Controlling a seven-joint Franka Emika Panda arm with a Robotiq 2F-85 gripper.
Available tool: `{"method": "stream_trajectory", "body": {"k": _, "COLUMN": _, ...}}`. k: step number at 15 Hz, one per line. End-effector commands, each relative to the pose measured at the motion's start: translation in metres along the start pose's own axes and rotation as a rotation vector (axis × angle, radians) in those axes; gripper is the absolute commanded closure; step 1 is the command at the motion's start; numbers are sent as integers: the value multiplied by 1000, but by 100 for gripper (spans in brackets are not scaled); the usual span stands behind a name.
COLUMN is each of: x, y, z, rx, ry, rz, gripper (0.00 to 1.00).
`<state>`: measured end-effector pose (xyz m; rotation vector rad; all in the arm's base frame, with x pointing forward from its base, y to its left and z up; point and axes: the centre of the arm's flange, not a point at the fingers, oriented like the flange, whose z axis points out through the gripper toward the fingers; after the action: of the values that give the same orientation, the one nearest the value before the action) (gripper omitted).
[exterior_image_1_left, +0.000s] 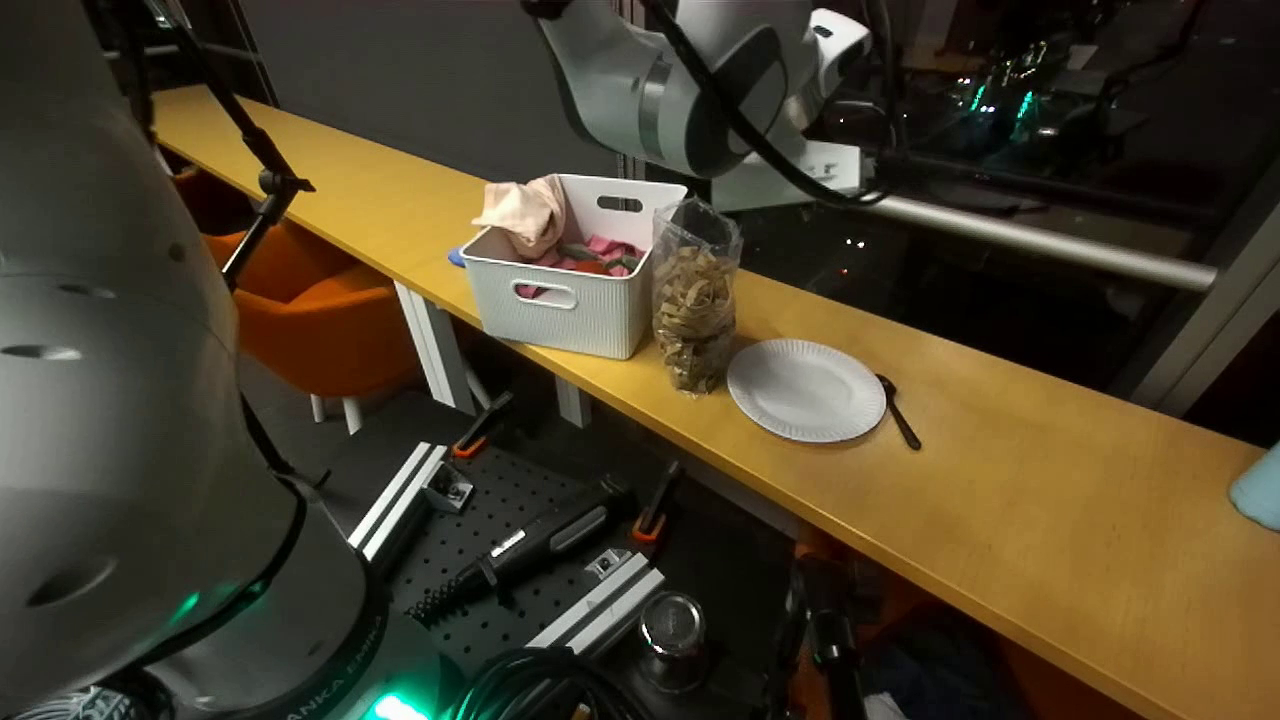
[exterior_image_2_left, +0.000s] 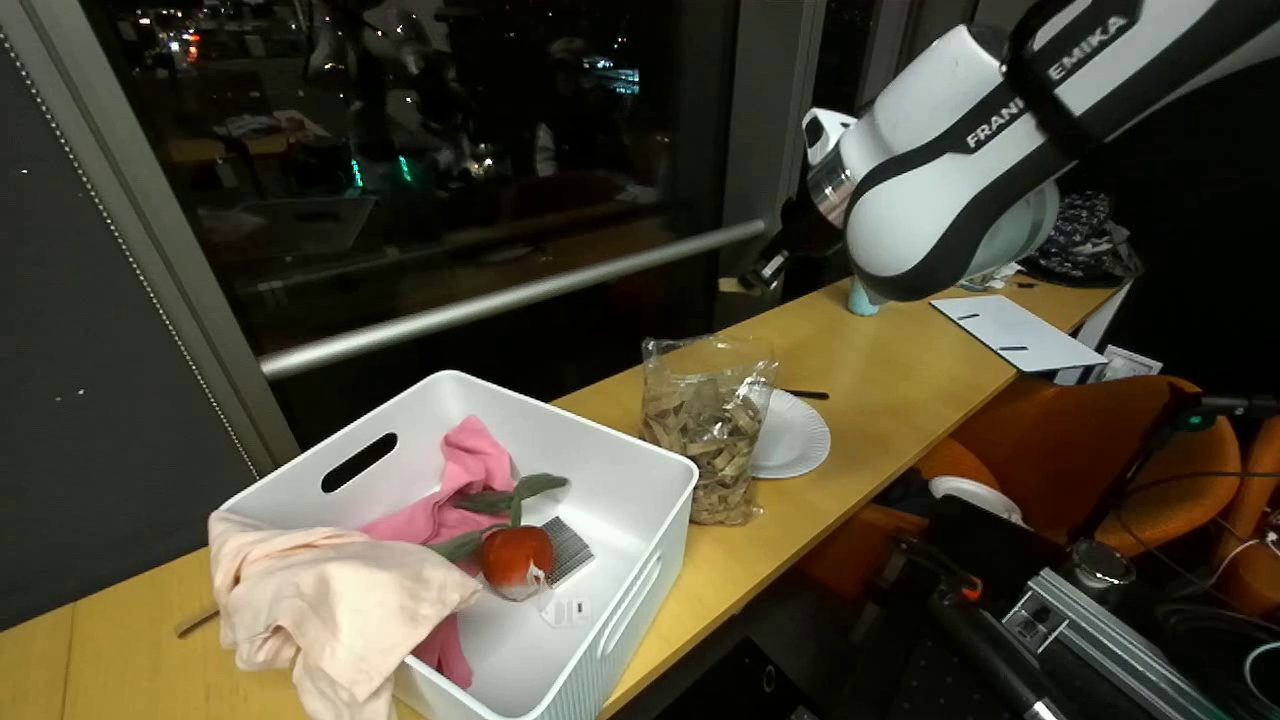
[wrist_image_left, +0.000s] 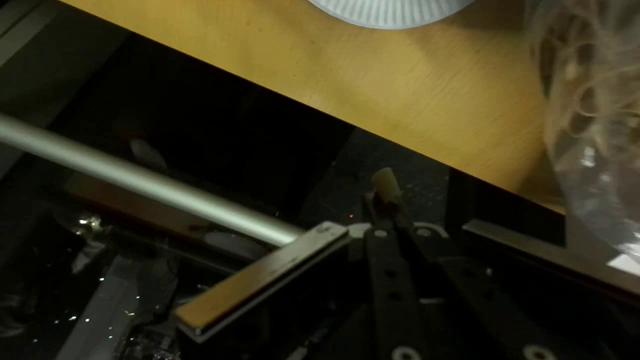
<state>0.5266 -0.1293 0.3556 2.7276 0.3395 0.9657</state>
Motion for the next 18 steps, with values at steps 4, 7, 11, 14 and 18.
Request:
{"method": "stream_trajectory", "body": {"k": 4, "x": 33, "y": -34, "z": -74, "rx": 267, "ry": -87, "rz": -82, "gripper": 100}}
{"method": "stream_trajectory", "body": {"k": 7, "x": 42, "y": -24, "z": -66, "rx": 395, "ry": -142, "rz": -70, "gripper": 100}}
{"method": "stream_trajectory", "body": {"k": 11, "x": 17, "y": 20, "z": -67, "rx": 469, "ry": -226, "rz": -40, "gripper": 100}}
{"method": "stream_trajectory", "body": {"k": 14, "x": 9, "y": 35, "z": -56, "rx": 484, "ry": -273, "rz": -35, "gripper": 100}}
{"method": "stream_trajectory", "body": {"k": 18, "x": 18, "y": 30, "z": -42, "rx": 484, "ry": -289, "rz": -71, "gripper": 100}}
